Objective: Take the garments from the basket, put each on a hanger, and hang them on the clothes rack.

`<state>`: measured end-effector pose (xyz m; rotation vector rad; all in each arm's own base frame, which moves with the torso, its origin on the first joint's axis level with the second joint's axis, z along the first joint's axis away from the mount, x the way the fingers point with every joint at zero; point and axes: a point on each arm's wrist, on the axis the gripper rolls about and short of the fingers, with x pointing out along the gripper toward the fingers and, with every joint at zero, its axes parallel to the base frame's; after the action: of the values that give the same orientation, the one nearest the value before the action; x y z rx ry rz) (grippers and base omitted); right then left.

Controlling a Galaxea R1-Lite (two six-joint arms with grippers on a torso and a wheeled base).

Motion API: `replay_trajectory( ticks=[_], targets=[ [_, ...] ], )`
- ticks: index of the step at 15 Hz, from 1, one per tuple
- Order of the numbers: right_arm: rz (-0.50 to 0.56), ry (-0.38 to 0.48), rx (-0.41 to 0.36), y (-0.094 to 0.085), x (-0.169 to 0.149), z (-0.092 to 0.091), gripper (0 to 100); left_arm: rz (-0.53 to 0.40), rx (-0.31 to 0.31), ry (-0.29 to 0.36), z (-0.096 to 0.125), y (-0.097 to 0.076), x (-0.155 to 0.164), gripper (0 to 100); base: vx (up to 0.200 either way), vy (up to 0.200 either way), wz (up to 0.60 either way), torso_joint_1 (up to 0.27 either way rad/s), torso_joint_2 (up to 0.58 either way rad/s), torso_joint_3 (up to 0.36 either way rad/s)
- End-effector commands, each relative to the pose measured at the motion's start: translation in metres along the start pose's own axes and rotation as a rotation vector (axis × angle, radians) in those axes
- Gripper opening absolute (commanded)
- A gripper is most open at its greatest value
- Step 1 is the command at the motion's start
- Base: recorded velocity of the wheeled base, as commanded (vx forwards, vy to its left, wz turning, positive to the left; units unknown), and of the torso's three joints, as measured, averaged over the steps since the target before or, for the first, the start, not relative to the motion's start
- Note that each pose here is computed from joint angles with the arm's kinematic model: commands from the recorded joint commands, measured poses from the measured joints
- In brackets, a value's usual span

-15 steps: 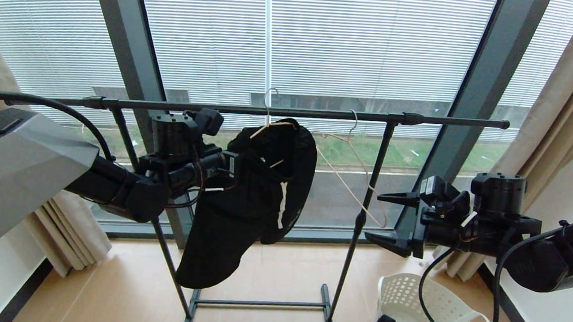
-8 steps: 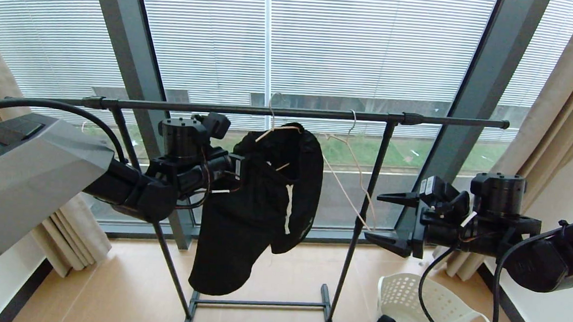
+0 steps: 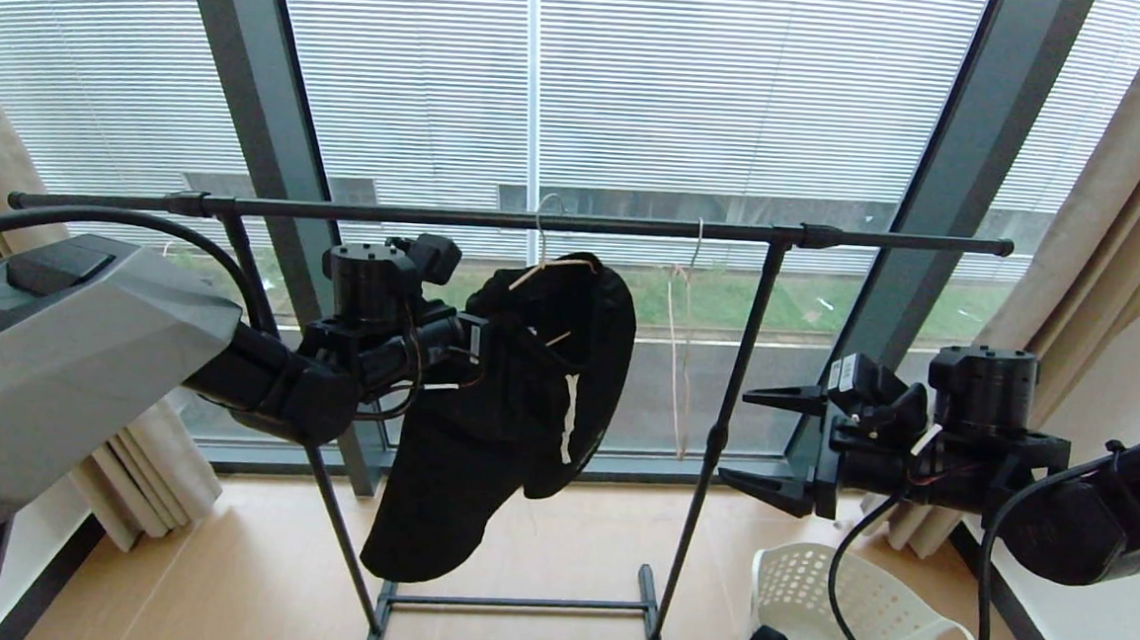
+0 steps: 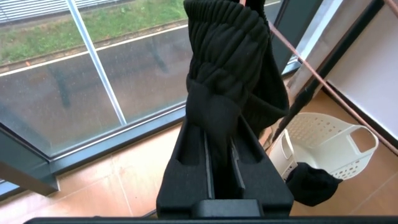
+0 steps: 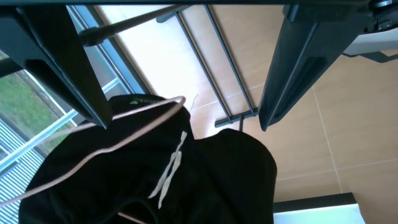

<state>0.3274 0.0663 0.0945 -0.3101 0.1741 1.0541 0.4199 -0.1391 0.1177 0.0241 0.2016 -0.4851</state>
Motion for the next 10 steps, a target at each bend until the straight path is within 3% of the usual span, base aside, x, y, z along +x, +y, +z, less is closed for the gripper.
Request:
replay_trajectory(
  ticks=[1, 10],
  targets=[
    [0.001, -0.001, -0.002, 0.0002, 0.0000, 0.0005, 100, -0.001, -0.001, 0.006, -0.0017, -0.0002, 0.0001, 0, 0.000, 0.000, 0.00, 0.000, 0.00, 0.000],
    [0.002, -0.001, -0.006, 0.0005, 0.0006, 0.0002, 100, 0.003, -0.012, 0.009, -0.0026, -0.0002, -0.0007, 0, 0.000, 0.000, 0.00, 0.000, 0.00, 0.000]
  ],
)
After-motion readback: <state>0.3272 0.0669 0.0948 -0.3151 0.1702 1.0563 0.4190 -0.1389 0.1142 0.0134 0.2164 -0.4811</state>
